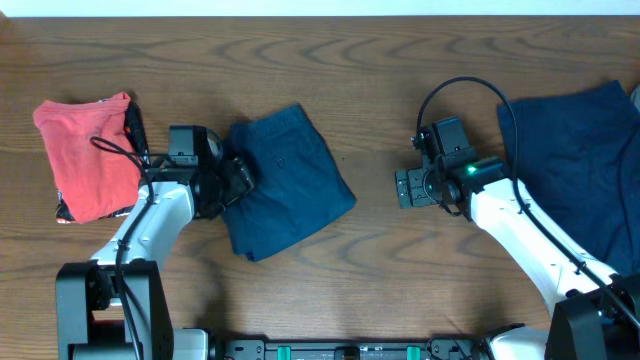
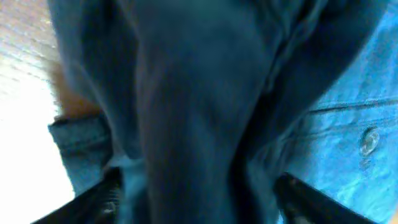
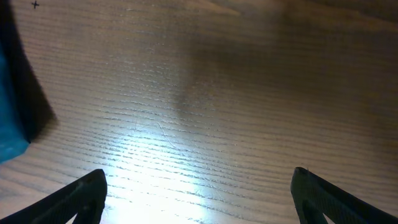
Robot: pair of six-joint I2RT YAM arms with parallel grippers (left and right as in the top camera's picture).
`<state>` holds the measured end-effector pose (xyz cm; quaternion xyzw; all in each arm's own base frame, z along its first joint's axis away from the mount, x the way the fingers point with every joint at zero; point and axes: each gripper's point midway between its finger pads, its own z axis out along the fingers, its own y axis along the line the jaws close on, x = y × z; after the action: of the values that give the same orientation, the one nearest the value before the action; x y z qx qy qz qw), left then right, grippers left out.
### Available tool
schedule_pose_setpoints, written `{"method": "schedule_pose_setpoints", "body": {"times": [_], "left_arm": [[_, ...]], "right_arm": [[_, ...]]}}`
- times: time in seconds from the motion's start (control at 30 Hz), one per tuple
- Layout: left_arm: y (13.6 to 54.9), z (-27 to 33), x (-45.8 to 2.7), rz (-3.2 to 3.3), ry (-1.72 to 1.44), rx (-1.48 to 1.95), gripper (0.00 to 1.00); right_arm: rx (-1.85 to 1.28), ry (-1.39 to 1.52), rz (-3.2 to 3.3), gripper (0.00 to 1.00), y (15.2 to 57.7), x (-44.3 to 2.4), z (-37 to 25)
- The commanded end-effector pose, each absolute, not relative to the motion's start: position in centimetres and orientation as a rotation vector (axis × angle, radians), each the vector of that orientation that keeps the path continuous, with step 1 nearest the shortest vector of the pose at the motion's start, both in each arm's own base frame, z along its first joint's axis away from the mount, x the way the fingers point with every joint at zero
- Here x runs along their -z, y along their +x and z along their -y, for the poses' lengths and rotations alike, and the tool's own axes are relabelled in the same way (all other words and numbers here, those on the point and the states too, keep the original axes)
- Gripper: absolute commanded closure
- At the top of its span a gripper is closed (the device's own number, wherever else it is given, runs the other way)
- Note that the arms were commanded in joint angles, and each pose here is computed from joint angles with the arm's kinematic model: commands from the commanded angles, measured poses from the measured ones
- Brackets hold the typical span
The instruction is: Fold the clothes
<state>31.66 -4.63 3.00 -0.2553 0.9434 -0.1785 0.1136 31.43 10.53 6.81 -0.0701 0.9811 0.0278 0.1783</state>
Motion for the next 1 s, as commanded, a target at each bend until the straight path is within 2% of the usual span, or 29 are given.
{"method": "schedule_pose_setpoints", "body": {"times": [0.0,0.17,0.53,0.63,0.73,0.83,0.87,0.9,0.97], "left_arm": [[30.8,3.6,-2.6,-2.781,-0.817,0.484,0.01],[30.0,0.5,-2.3,-2.757,-0.954,0.292,0.02],[29.6,0.8,1.0,-2.786,-0.995,0.292,0.01],[29.3,1.0,2.2,-2.791,-0.996,0.305,0.13],[29.5,1.4,2.7,-2.798,-0.986,0.344,0.32],[30.2,1.5,2.5,-2.788,-0.914,0.355,0.71],[30.5,1.5,2.3,-2.781,-0.883,0.359,0.9],[30.9,1.4,2.0,-2.773,-0.847,0.359,0.94],[32.0,1.0,0.9,-2.753,-0.756,0.342,0.94]], "right_arm": [[-0.067,-0.165,-2.76,0.07,31.9,-7.4,-10.2],[-0.064,-0.166,-2.766,0.07,31.8,-7.3,-10.2],[-0.062,-0.167,-2.775,0.07,31.6,-7.3,-10.1],[-0.062,-0.167,-2.774,0.07,31.6,-7.3,-10.1],[-0.062,-0.167,-2.775,0.07,31.6,-7.3,-10.1],[-0.062,-0.167,-2.775,0.07,31.6,-7.3,-10.1],[-0.062,-0.167,-2.775,0.06,31.6,-7.3,-10.1],[-0.062,-0.167,-2.775,0.07,31.6,-7.3,-10.1],[-0.061,-0.167,-2.775,0.07,31.6,-7.3,-10.1]]}}
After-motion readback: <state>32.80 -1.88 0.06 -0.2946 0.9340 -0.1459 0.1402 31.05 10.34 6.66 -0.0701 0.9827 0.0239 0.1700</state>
